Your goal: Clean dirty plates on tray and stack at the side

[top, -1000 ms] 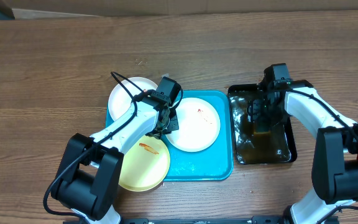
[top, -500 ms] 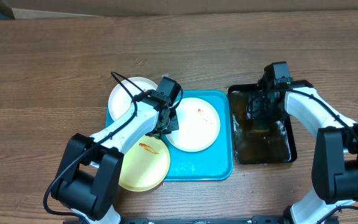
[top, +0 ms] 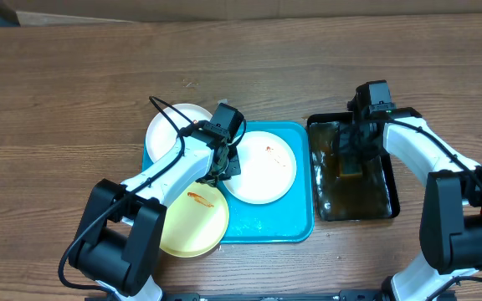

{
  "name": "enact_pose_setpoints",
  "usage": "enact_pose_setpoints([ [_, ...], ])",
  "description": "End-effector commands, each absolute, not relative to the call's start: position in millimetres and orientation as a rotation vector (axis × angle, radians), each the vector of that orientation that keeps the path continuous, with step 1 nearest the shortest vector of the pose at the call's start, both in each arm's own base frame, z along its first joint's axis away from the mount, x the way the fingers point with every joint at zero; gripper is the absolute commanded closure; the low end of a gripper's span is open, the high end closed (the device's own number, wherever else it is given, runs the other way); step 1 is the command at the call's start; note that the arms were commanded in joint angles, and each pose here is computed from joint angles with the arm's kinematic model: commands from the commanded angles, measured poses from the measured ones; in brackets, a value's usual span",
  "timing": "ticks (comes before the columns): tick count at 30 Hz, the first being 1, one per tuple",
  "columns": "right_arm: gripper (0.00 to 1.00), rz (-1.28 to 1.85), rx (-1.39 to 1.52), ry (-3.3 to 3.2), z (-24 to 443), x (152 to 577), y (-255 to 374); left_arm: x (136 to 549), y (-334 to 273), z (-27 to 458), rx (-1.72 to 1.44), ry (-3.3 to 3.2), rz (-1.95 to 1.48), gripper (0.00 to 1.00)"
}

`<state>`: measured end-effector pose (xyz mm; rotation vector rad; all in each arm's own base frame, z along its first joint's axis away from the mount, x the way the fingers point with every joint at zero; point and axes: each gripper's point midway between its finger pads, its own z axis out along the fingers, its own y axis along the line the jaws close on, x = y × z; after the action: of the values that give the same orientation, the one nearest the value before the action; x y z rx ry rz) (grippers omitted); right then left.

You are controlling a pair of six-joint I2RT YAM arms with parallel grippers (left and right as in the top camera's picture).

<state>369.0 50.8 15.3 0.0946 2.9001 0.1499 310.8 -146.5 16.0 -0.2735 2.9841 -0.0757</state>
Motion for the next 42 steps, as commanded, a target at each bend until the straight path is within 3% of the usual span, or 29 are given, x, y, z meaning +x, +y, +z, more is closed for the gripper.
enact_pose_setpoints([
  [1, 0.37, 0.164, 0.092, 2.858, 24, 381, 52, 311, -142, 12, -0.271, 2.984, -0.041, 0.91],
  [13, 0.37, 0.169, 0.089, 2.823, 20, 387, 53, 311, -142, 12, -0.271, 2.984, -0.041, 0.91],
  [14, 0.41, 0.169, 0.089, 2.821, 20, 387, 53, 311, -142, 12, -0.271, 2.984, -0.041, 0.91],
  [15, 0.71, 0.169, 0.088, 2.818, 21, 388, 53, 311, -142, 12, -0.271, 2.984, -0.041, 0.91],
  [16, 0.92, 0.17, 0.088, 2.814, 21, 389, 53, 311, -142, 12, -0.271, 2.984, -0.041, 0.91],
  [18, 0.96, 0.171, 0.087, 2.806, 22, 391, 53, 311, -142, 12, -0.271, 2.984, -0.042, 0.91],
  [19, 0.91, 0.171, 0.088, 2.806, 22, 391, 53, 311, -142, 12, -0.271, 2.984, -0.042, 0.91],
  [21, 0.51, 0.171, 0.088, 2.805, 22, 391, 53, 311, -142, 12, -0.271, 2.984, -0.041, 0.91],
  [22, 0.39, 0.171, 0.088, 2.804, 22, 391, 53, 311, -142, 12, -0.271, 2.984, -0.041, 0.91],
  [24, 0.28, 0.172, 0.088, 2.805, 22, 391, 53, 311, -142, 12, -0.271, 2.984, -0.041, 0.91],
  [42, 0.26, 0.167, 0.092, 2.839, 19, 383, 53, 311, -142, 12, -0.271, 2.984, -0.042, 0.91],
])
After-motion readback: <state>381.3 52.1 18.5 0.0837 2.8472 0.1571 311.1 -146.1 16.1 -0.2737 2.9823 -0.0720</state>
